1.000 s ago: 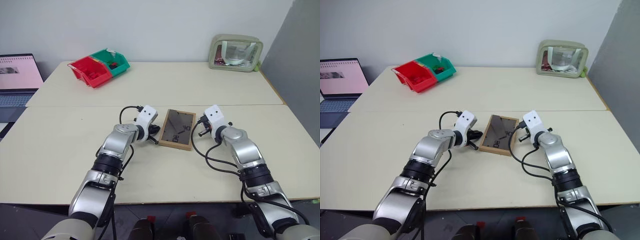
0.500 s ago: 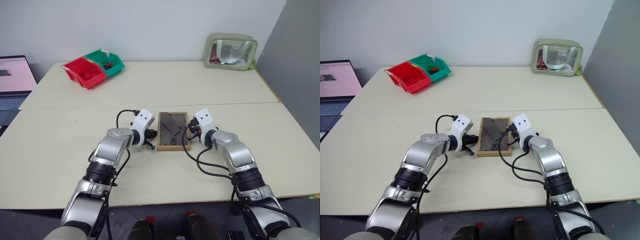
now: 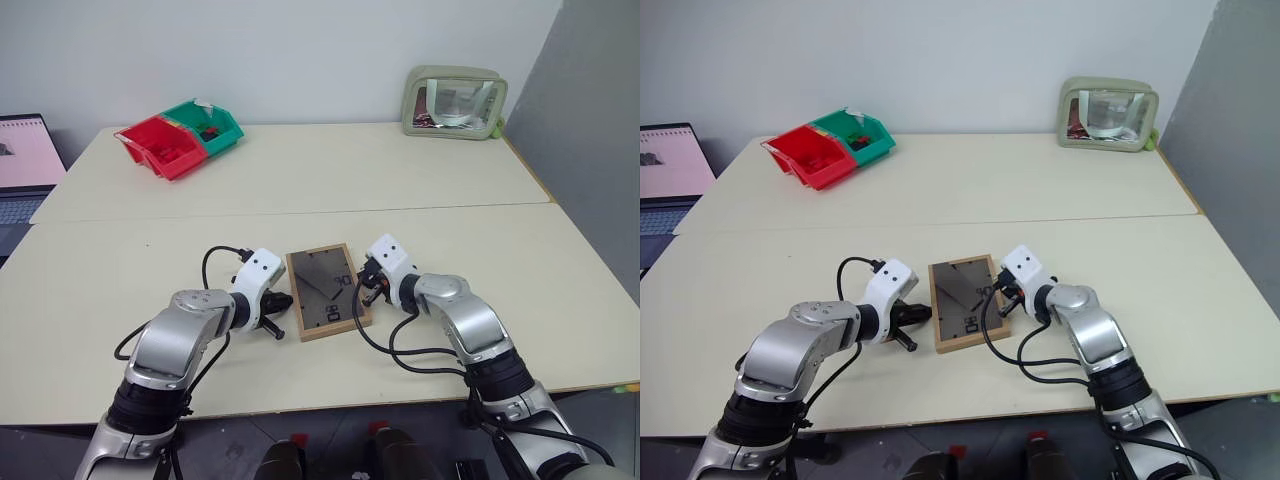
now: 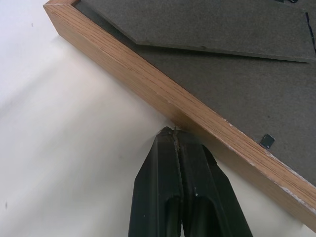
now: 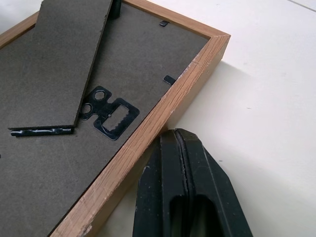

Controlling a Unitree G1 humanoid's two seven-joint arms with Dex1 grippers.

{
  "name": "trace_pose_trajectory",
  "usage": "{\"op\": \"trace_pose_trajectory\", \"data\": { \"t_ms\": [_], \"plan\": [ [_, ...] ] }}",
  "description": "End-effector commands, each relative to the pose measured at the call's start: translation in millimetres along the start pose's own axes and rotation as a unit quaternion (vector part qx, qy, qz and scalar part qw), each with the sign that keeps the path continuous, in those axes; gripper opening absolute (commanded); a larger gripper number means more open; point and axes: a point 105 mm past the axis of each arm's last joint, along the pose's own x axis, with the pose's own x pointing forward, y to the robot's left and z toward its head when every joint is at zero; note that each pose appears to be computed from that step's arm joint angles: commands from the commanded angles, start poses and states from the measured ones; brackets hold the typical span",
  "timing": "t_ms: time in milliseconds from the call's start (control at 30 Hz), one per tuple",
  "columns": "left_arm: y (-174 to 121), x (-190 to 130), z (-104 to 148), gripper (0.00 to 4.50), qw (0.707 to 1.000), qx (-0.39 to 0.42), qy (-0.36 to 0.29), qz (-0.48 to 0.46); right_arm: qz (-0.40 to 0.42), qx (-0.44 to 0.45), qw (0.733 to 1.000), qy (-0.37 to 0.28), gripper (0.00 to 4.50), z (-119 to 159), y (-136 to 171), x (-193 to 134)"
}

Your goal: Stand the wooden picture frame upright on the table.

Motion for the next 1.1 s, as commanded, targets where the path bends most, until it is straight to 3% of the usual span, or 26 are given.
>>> {"op": "trace_pose_trajectory", "data": {
  "t_ms": [33,133,267,333,433,600,867,1100],
  "plan": [
    [-3,-1,0,0.02,1.000,0.008,-0.007,-0.010,0.042,-0.024,0.999,-0.023,0.00,13,20,7],
    [19,-10,-3,0.02,0.999,0.001,-0.028,0.020,0.031,-0.022,0.999,-0.019,0.00,9,5,-2],
    [19,-41,-5,0.68,0.992,-0.099,-0.057,-0.059,0.040,-0.016,0.998,-0.043,0.00,12,-2,-13],
    [12,-60,-7,1.10,0.963,-0.219,-0.063,-0.145,0.038,-0.021,0.998,-0.037,0.00,6,-4,-12],
    [9,-74,-7,1.71,0.924,-0.310,-0.072,-0.214,0.034,-0.022,0.999,-0.035,0.00,2,-6,-9],
    [12,-72,-15,2.83,0.875,-0.396,-0.069,-0.271,0.039,-0.019,0.998,-0.045,0.00,7,-1,-6],
    [-7,-44,-45,4.46,0.859,-0.441,-0.023,-0.258,0.046,-0.026,0.997,-0.048,0.00,10,12,-1],
    [-17,-16,-60,4.46,0.851,-0.463,-0.020,-0.247,0.055,-0.027,0.997,-0.051,0.00,13,25,5]
  ]
}}
